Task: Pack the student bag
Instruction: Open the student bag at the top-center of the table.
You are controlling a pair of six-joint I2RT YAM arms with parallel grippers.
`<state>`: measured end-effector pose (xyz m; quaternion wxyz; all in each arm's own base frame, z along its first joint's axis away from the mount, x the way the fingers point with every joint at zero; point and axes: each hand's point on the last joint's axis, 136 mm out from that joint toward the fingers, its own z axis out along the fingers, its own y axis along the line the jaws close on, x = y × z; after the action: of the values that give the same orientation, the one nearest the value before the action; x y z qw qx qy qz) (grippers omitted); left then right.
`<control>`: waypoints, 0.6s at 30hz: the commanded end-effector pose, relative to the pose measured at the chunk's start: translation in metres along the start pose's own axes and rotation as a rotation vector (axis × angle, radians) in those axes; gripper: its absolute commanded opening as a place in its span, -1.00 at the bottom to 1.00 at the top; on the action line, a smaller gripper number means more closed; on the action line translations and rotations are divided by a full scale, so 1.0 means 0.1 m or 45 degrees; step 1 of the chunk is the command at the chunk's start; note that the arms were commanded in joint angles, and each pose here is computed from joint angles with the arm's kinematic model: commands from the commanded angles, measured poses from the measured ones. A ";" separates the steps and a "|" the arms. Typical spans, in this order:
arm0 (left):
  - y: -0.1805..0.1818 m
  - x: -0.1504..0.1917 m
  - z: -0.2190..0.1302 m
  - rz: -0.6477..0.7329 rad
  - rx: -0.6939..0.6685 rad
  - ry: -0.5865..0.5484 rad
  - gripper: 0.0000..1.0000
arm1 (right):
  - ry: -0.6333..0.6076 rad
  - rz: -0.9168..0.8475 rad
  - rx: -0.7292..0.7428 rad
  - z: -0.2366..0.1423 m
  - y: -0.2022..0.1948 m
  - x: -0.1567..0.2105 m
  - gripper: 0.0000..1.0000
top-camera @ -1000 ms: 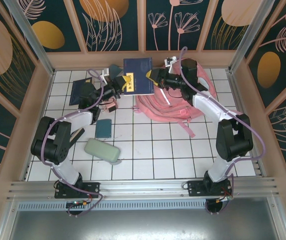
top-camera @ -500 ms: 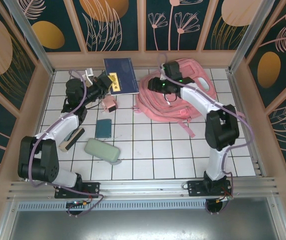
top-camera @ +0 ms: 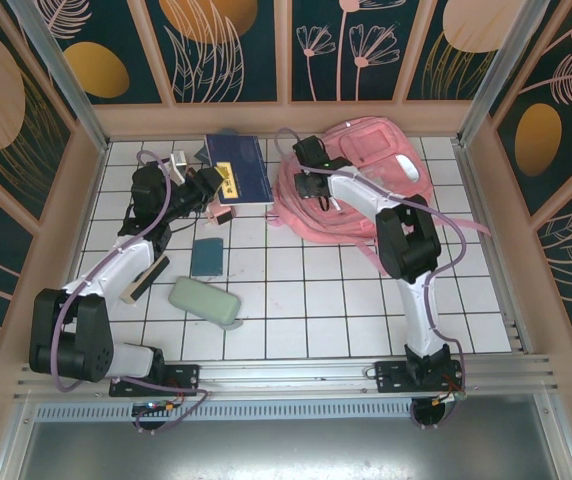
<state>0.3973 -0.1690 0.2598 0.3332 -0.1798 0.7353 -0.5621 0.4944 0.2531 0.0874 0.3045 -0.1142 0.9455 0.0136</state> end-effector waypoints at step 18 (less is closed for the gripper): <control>0.07 -0.12 0.12 0.053 0.044 -0.065 -1.00 | -0.344 0.225 -0.159 -1.50 -0.36 -1.22 -1.00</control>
<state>0.4070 -0.1682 0.2460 0.3385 -0.1828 0.7384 -0.5539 0.5141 0.2366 0.1907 0.3538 -0.0767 0.9308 0.0503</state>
